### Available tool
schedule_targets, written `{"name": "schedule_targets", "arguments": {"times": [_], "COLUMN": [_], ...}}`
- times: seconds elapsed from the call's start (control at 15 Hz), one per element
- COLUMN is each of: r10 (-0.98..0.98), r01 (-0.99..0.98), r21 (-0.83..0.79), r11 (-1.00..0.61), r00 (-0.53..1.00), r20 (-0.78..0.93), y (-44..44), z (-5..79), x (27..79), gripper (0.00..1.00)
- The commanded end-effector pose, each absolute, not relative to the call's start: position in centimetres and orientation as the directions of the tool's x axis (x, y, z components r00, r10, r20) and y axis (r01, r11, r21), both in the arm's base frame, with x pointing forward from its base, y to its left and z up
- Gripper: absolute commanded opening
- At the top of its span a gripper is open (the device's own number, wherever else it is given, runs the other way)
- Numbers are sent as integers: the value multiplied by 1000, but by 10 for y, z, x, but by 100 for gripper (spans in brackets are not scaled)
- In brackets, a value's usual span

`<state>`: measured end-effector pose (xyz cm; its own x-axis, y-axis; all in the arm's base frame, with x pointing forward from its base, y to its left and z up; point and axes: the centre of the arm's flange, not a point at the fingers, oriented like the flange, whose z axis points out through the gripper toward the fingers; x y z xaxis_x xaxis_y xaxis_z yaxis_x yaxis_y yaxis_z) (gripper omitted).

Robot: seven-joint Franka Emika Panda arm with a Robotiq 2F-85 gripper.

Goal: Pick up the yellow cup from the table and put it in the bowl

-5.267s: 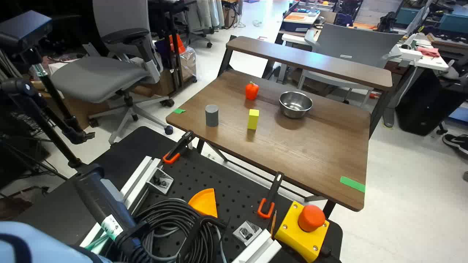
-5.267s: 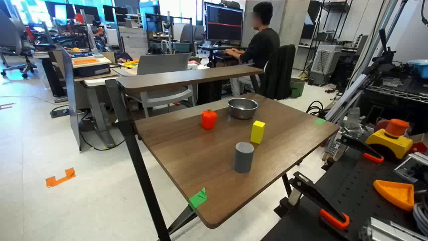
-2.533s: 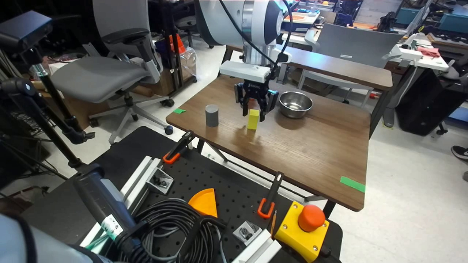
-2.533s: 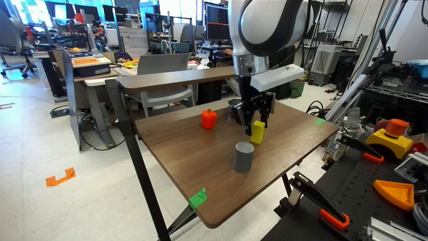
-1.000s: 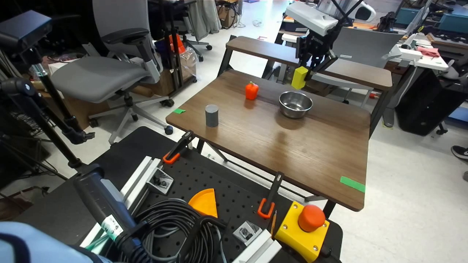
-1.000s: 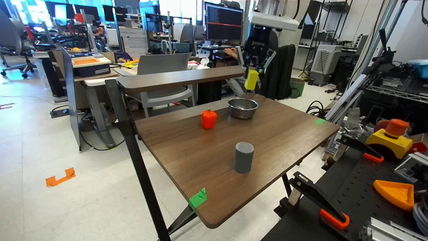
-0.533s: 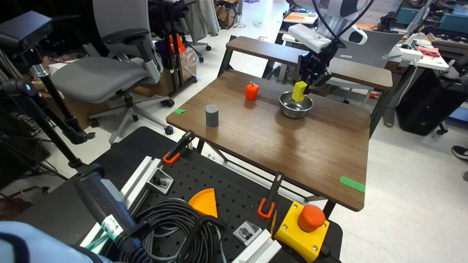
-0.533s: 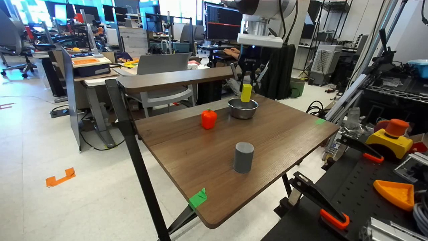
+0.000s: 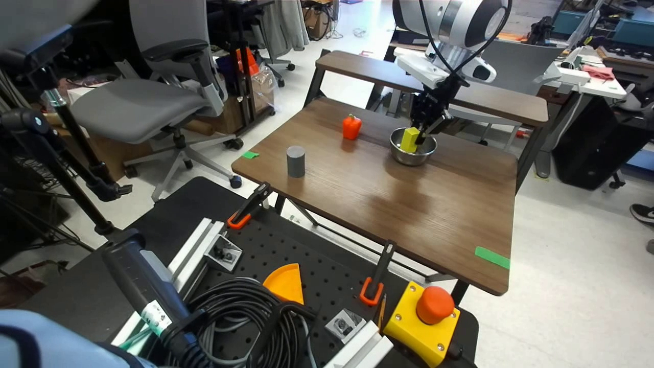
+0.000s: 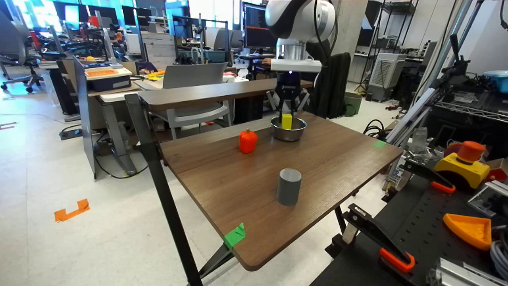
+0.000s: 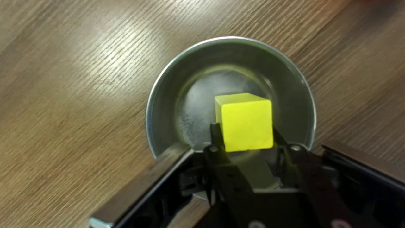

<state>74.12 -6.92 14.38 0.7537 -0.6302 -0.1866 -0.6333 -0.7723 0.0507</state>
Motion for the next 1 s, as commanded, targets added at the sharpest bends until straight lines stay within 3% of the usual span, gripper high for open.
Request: {"name": "schedule_targets", "arguments": {"times": [0.0,0.07,0.13,0.33,0.53,0.73,0.8,0.93], "r10": [-645,-645,-642,-622,-567,-431,-501,-492], "r01": [-645,-645,-643,-627,-576,-454,-513,-504], "r21": [71,69,65,31,-13,-49,-22,-26], "r11": [-761,-761,-763,-779,-818,-889,-858,-863], "r00": [739,740,743,765,809,869,846,851], "r20": [-194,-192,-188,-165,-154,-243,-185,-185], "y": [-67,-67,-66,-62,-52,-39,-46,-43], "z": [136,136,139,157,188,223,193,205], "x": [769,769,767,757,733,701,748,746], "gripper": [9,14,59,73,96,100,100,100]}}
